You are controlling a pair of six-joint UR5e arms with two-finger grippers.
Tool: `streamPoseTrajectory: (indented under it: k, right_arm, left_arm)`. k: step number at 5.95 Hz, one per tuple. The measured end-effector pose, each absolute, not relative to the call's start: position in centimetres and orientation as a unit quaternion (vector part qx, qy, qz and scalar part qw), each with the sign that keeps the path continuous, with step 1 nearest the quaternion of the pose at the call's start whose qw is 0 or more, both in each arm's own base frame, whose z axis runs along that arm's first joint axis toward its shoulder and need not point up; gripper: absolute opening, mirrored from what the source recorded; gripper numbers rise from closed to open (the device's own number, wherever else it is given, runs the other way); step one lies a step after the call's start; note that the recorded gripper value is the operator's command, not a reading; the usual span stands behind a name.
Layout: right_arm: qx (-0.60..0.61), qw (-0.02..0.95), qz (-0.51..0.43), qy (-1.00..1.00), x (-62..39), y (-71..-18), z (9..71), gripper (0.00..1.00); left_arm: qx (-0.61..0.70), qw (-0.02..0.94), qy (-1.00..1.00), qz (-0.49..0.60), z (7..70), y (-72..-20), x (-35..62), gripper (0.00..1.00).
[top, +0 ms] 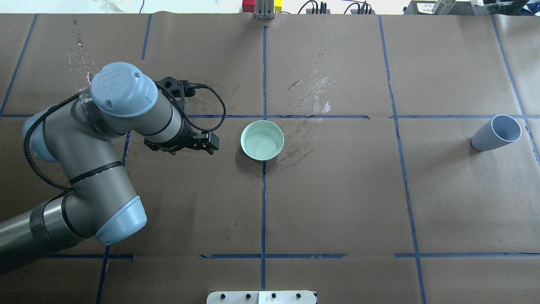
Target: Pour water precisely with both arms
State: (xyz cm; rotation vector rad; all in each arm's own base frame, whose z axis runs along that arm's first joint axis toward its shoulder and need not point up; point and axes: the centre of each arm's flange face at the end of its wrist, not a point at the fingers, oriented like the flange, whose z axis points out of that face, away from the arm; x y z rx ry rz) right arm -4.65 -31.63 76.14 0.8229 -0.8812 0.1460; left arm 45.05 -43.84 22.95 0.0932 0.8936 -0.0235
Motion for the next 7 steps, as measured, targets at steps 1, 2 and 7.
streamPoseTrajectory:
  k: [1,2,7]
  right_arm:
    - [0.365,0.831,0.055,-0.416,-1.5,-34.5,75.6,0.99]
    - [0.341,0.842,0.042,-0.417,1.5,-36.3,75.5,0.99]
    - [0.156,0.880,0.026,-0.448,3.7,-39.4,75.1,1.00]
  left_arm:
    - [0.046,0.901,0.432,-0.011,22.9,-43.8,45.1,1.00]
    - [0.047,0.901,0.432,-0.011,22.8,-43.9,45.1,1.00]
    - [0.046,0.904,0.423,-0.025,23.2,-44.2,46.0,1.00]
